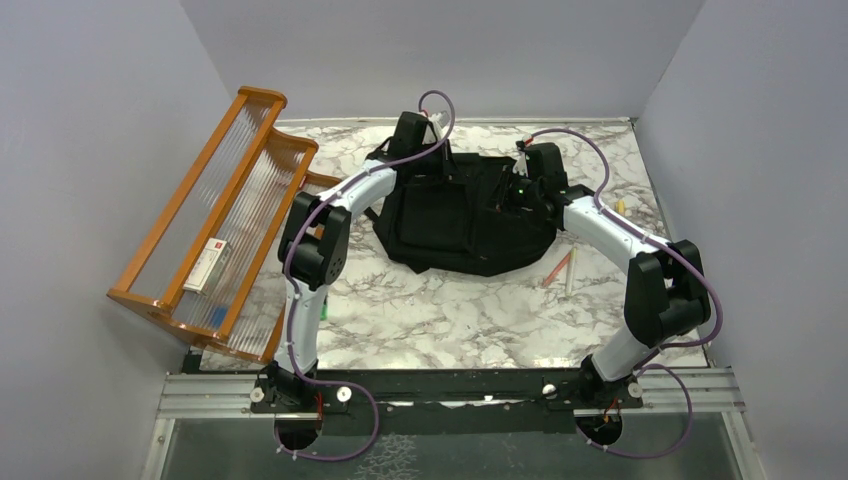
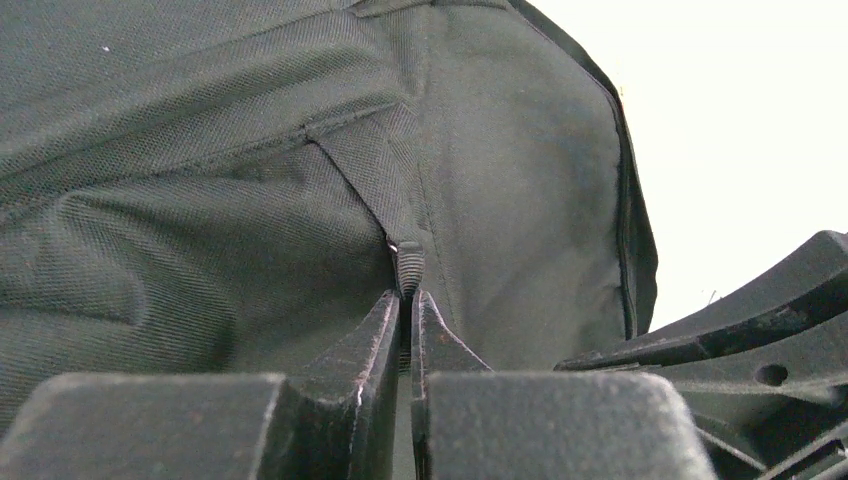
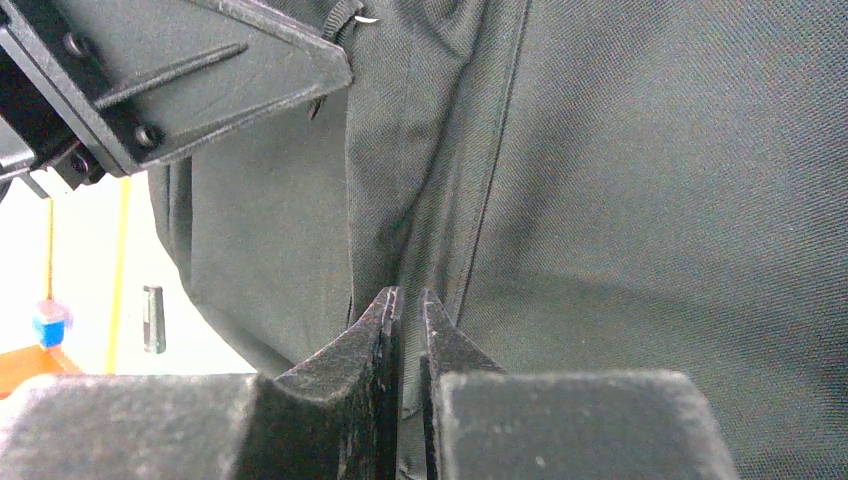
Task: Pack the student bag
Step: Unzip the student bag at the center of the board.
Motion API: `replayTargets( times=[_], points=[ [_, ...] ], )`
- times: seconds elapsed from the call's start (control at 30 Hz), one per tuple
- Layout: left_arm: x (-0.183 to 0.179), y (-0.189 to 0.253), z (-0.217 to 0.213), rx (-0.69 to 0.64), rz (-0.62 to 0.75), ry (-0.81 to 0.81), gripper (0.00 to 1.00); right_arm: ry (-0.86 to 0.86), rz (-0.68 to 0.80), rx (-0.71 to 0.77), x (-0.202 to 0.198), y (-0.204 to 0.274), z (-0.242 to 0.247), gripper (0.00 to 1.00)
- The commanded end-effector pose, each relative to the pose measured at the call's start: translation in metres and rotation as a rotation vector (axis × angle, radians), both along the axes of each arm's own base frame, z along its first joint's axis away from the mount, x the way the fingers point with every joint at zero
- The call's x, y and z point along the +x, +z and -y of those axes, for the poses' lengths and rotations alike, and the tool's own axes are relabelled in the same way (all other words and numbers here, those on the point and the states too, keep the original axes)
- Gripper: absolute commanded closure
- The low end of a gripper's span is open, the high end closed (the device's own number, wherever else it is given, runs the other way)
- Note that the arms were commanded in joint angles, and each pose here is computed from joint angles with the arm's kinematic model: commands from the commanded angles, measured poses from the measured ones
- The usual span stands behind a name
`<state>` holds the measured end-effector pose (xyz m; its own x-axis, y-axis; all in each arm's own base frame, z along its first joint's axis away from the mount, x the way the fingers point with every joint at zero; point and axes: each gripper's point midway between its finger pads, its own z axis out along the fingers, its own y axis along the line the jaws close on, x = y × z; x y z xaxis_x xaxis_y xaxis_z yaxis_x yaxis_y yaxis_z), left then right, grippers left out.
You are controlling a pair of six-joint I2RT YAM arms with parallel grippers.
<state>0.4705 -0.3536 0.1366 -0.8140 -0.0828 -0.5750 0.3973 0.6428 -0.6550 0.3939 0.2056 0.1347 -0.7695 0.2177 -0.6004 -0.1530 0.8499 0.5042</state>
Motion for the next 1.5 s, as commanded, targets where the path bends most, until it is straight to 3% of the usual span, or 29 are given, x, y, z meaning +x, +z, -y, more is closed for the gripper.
replayTargets(
  times=[0.0,0.1,0.47,0.87,1.13,1.47],
  points=[
    [0.010,0.012,0.003,-0.058,0.082,-0.093,0.94,-0.014,0.030,0.003,0.005,0.006,0.002,0.86],
    [0.008,0.015,0.005,-0.071,0.105,-0.147,1.00,-0.013,0.028,0.001,0.005,0.004,0.002,0.86],
    [0.005,0.014,0.000,-0.023,0.175,-0.237,1.00,-0.029,0.036,0.009,0.013,0.006,0.001,0.86],
    [-0.012,-0.019,-0.018,0.051,0.098,-0.186,1.00,-0.098,0.063,0.047,0.068,0.018,-0.009,0.64],
    [-0.023,-0.033,-0.018,0.022,0.035,-0.169,1.00,-0.018,0.050,0.058,0.077,0.013,-0.023,0.54],
    [-0.013,-0.003,-0.009,-0.081,0.070,-0.121,1.00,0.066,0.079,-0.038,0.073,0.004,-0.017,0.55]
  ],
)
